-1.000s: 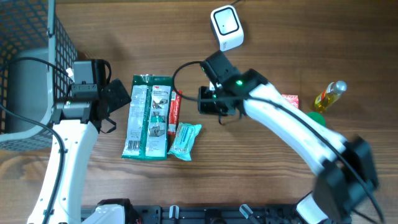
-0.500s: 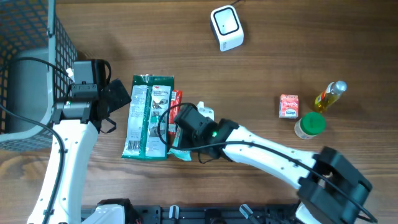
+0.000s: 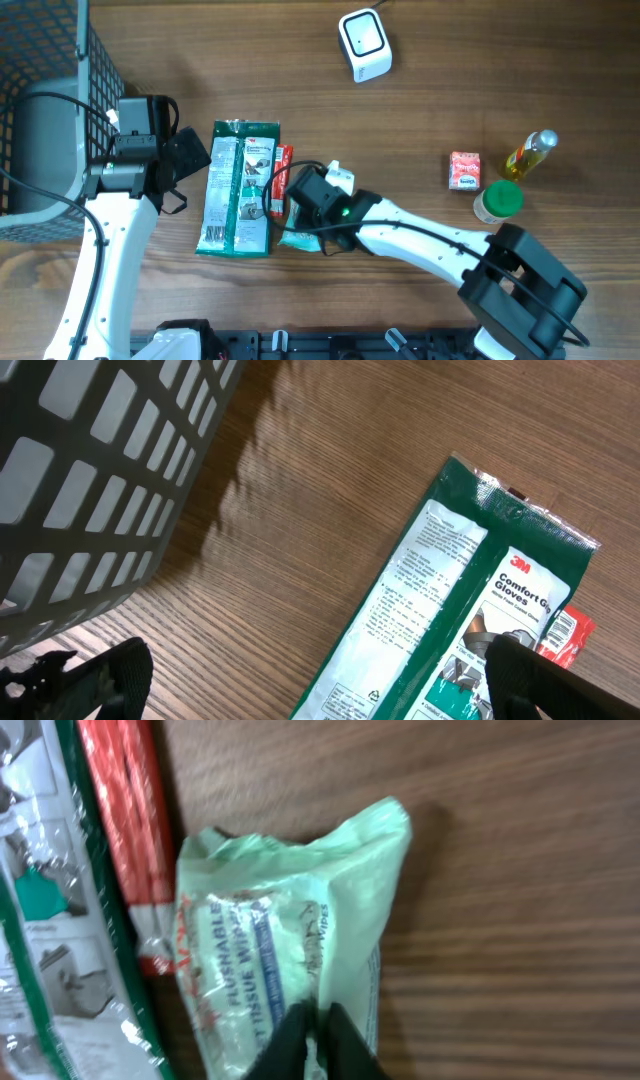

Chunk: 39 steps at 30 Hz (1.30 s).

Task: Scan the item barcode
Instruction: 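Lower the right gripper onto the green wipes packet and grasp it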

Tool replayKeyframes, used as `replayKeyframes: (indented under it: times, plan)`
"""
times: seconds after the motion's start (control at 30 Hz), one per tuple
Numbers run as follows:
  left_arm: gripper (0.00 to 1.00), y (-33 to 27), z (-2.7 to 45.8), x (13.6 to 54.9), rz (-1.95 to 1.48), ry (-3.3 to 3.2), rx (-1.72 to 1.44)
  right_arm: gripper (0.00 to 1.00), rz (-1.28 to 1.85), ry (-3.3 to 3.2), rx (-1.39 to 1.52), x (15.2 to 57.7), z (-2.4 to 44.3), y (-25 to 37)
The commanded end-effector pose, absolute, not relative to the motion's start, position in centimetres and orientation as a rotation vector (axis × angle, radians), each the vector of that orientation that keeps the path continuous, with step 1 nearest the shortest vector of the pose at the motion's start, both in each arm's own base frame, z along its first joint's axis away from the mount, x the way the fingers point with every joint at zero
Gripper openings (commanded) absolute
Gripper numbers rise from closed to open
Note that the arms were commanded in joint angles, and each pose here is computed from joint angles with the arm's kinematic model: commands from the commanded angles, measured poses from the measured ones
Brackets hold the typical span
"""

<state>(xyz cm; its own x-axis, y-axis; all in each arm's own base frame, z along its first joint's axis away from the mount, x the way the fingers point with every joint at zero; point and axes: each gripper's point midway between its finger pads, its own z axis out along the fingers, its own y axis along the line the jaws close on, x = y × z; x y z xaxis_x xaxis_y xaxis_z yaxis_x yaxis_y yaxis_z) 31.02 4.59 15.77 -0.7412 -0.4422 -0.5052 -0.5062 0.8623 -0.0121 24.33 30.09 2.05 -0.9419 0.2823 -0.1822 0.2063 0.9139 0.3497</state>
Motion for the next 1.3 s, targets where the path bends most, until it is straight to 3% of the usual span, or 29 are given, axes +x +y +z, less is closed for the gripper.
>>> replayKeyframes:
  times: [0.0, 0.17, 0.3, 0.33, 0.4, 0.43, 0.53, 0.73, 1.07, 1.27]
  plan:
    - [1.00, 4.9, 16.1, 31.2, 0.180, 2.509, -0.715, 0.04, 0.345, 2.836, 0.297, 26.0, 0.9, 27.2]
    - [1.00, 4.9, 16.1, 31.2, 0.181, 2.509, -0.715, 0.04, 0.303, 2.838, 0.146, 27.6, 2.6, 24.3]
    - [1.00, 4.9, 16.1, 31.2, 0.180, 2.509, -0.715, 0.08, 0.443, 2.861, -0.035, 28.1, 4.5, 23.5]
    - [1.00, 4.9, 16.1, 31.2, 0.180, 2.509, -0.715, 0.23, 0.511, 2.878, -0.059, 28.0, 4.6, 23.6]
    - [1.00, 4.9, 16.1, 31.2, 0.181, 2.509, -0.715, 0.37, 0.577, 2.884, -0.090, 27.8, 4.9, 24.1]
    - [1.00, 4.9, 16.1, 31.2, 0.180, 2.509, -0.715, 0.50, 0.579, 2.882, -0.105, 27.6, 4.9, 24.4]
    - [1.00, 4.9, 16.1, 31.2, 0.181, 2.509, -0.715, 0.59, 0.529, 2.858, -0.204, 27.2, 4.8, 25.0]
    - [1.00, 4.9, 16.1, 31.2, 0.181, 2.509, -0.715, 0.66, 0.184, 2.742, -0.343, 26.3, 4.4, 25.1]
    - [1.00, 4.9, 16.1, 31.2, 0.180, 2.509, -0.715, 0.65, 0.070, 2.661, -0.437, 26.0, 4.8, 25.8]
    - [1.00, 4.9, 16.1, 31.2, 0.181, 2.509, -0.715, 0.61, 0.121, 2.717, -0.472, 25.6, 2.0, 27.2]
